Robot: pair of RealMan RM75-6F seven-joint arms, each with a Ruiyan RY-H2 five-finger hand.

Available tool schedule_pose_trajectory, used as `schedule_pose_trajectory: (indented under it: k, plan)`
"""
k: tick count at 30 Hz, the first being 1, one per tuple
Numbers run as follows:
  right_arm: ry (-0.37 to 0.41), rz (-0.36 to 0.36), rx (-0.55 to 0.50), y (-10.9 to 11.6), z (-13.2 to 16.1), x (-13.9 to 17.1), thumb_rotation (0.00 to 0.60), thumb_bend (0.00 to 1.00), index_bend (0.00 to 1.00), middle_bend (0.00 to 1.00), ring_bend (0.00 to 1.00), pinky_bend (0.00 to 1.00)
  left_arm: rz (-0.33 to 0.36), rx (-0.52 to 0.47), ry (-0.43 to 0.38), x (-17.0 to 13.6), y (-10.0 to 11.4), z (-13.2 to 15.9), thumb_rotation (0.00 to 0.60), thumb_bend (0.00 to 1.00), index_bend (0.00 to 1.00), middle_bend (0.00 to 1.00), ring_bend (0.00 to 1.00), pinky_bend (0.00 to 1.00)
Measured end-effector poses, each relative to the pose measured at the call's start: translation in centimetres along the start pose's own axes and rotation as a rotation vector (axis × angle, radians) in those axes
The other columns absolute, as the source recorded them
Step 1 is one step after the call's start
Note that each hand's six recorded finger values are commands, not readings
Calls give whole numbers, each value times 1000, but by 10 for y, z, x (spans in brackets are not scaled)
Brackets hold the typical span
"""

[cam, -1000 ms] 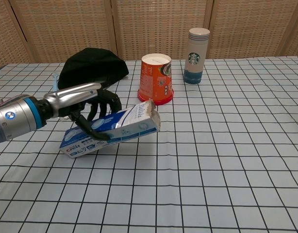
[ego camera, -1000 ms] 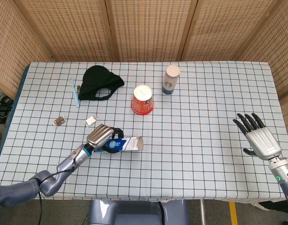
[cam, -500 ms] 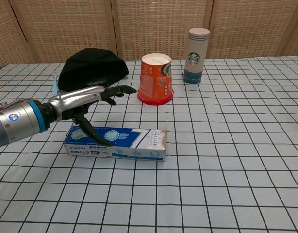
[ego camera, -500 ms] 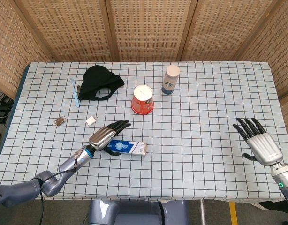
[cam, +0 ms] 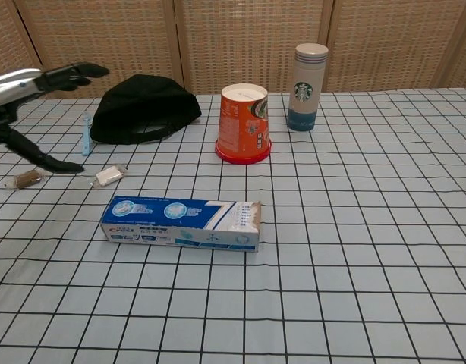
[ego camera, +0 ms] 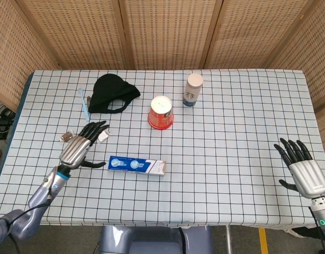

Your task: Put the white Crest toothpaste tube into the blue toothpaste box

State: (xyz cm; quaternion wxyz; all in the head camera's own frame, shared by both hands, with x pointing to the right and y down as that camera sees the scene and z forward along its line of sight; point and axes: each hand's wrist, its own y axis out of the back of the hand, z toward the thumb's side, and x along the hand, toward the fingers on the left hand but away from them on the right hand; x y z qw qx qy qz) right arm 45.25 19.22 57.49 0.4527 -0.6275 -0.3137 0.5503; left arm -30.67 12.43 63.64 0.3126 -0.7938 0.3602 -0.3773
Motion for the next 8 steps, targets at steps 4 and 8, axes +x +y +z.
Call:
schedule_pose_trajectory:
  k: [4, 8]
  plan:
    - [-39, -6, -30, 0, 5, 9, 600, 0, 0, 0, 0, 0, 96, 118, 170, -52, 30, -26, 600, 0, 0, 0, 0, 0]
    - [-71, -41, -43, 5, 7, 17, 600, 0, 0, 0, 0, 0, 142, 190, 343, -104, 52, -47, 600, 0, 0, 0, 0, 0]
